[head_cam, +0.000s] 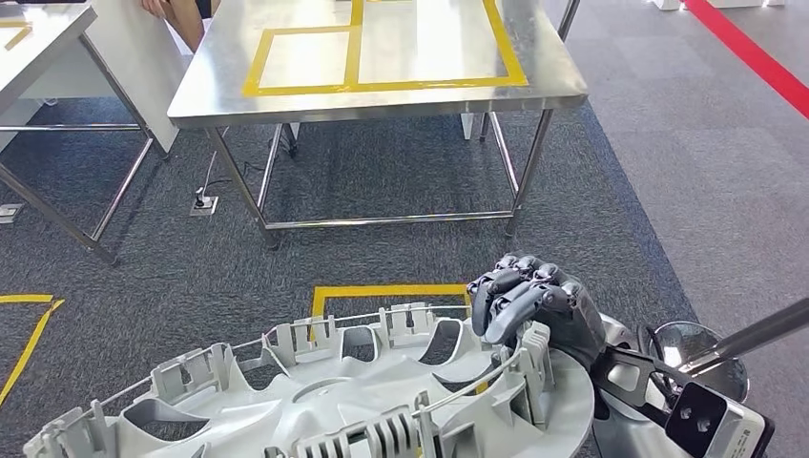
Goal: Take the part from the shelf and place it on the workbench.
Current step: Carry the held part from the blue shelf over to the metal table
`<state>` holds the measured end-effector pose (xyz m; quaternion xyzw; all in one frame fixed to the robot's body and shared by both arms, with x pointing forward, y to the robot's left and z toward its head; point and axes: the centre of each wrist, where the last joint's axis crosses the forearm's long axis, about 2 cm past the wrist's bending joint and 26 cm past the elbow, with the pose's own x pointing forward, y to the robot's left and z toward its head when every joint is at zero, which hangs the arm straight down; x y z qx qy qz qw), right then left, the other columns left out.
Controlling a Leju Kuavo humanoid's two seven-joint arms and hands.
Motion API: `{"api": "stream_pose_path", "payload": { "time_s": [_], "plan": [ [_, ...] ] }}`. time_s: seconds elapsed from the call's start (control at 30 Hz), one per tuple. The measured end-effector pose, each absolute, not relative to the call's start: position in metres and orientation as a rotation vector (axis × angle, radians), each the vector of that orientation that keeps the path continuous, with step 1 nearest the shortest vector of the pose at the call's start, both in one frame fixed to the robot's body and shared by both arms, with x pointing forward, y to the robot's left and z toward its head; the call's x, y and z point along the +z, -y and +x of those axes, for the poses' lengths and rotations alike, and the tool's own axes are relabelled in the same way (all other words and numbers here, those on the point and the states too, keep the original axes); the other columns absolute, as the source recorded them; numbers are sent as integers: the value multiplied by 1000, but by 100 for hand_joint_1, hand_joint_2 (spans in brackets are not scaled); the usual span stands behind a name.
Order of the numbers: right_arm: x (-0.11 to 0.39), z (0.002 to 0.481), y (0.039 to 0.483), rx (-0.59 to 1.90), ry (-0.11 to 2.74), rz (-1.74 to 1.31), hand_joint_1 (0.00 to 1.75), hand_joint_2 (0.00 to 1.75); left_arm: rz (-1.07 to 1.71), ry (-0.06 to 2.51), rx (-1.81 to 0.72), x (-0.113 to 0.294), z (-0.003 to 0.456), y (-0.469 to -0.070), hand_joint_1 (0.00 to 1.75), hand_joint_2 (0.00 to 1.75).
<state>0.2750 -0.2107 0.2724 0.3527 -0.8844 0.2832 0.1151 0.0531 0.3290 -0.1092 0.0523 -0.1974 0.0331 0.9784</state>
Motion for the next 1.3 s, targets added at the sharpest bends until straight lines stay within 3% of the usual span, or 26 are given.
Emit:
{"api": "stream_pose_path", "payload": {
  "time_s": [1.3],
  "plan": [
    [280, 279, 213, 838, 2610, 1047, 175, 175, 107, 402, 65, -109, 54, -331, 0, 175]
  ]
}}
